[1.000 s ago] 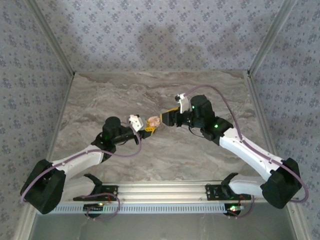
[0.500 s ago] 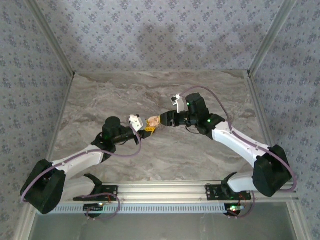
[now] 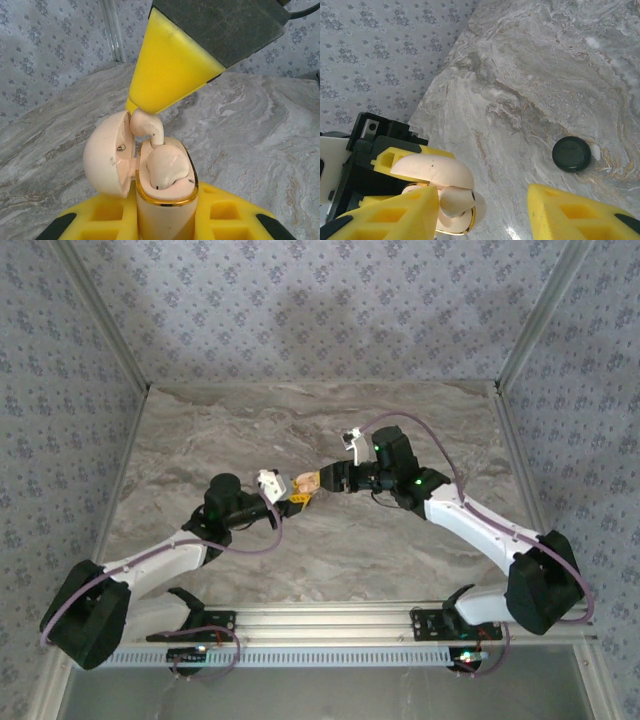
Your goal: Insert wireless bluetooth earbuds into charging case
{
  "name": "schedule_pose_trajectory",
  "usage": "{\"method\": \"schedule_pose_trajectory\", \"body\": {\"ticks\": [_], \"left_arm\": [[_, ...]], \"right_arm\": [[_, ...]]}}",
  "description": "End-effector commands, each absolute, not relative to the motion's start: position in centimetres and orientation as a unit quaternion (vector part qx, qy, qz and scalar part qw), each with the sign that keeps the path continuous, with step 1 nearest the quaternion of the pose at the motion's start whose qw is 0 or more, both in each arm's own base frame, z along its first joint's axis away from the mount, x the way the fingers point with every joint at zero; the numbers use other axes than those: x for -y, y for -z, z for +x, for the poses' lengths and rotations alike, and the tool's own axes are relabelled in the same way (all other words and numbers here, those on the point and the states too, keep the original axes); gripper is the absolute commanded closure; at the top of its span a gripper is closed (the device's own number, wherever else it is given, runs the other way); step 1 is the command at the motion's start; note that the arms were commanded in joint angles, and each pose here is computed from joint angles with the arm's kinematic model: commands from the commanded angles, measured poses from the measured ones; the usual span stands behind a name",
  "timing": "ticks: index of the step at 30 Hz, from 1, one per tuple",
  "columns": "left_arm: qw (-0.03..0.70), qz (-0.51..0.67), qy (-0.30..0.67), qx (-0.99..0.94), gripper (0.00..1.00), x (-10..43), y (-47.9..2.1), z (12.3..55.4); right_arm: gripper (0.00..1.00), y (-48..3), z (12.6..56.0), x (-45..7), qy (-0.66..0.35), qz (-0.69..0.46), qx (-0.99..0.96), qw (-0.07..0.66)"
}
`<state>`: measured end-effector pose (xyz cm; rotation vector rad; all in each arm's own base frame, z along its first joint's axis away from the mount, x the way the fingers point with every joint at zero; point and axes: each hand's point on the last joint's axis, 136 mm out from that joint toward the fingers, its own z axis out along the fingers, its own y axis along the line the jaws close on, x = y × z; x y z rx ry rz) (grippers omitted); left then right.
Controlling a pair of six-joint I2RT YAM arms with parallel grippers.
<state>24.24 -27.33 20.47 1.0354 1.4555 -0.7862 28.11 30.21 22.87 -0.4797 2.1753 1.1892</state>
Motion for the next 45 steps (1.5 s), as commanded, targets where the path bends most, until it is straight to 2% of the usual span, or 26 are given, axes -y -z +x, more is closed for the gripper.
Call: {"method": "schedule_pose_trajectory", "body": {"ticks": [1,9,13,16,21,29,35,37,41,45], "left_arm": [[0.587,0.442,0.339,-0.588,0.98,27.5,-22.9,23.9],[0.586,0.442,0.340,-0.588,0.98,27.5,-22.8,24.0],[0.587,0.442,0.339,-0.587,0.98,27.5,-22.9,23.9],[0.587,0.442,0.339,-0.587,0.98,27.5,-22.9,23.9],[0.587,0.442,0.339,-0.588,0.98,27.4,-22.9,23.9],[0.587,0.441,0.339,-0.588,0.98,27.4,-22.9,23.9],[0.587,0.441,0.339,-0.588,0.98,27.4,-22.8,23.9],[0.586,0.442,0.339,-0.588,0.98,27.4,-22.8,23.9],[0.587,0.441,0.340,-0.588,0.98,27.4,-22.8,23.8],[0.587,0.441,0.339,-0.589,0.98,27.4,-22.8,23.9]], "right_arm": [[0.50,-25.4,27.3,-30.2,-0.467,-0.192,-0.799,0.326],[0.61,-25.7,26.5,-31.3,-0.482,-0.209,-0.790,0.317],[0.61,-25.2,26.7,-31.5,-0.471,-0.209,-0.799,0.310],[0.54,-24.6,27.0,-31.2,-0.451,-0.203,-0.810,0.314],[0.52,-24.0,27.5,-31.0,-0.436,-0.196,-0.820,0.315],[0.57,-23.3,28.2,-30.6,-0.419,-0.177,-0.833,0.316],[0.59,-23.0,27.2,-31.1,-0.433,-0.185,-0.833,0.290],[0.57,-23.4,27.1,-31.1,-0.439,-0.188,-0.829,0.292],[0.45,-25.0,27.4,-30.7,-0.454,-0.186,-0.813,0.315],[0.44,-25.8,27.8,-30.3,-0.468,-0.184,-0.802,0.323]]}}
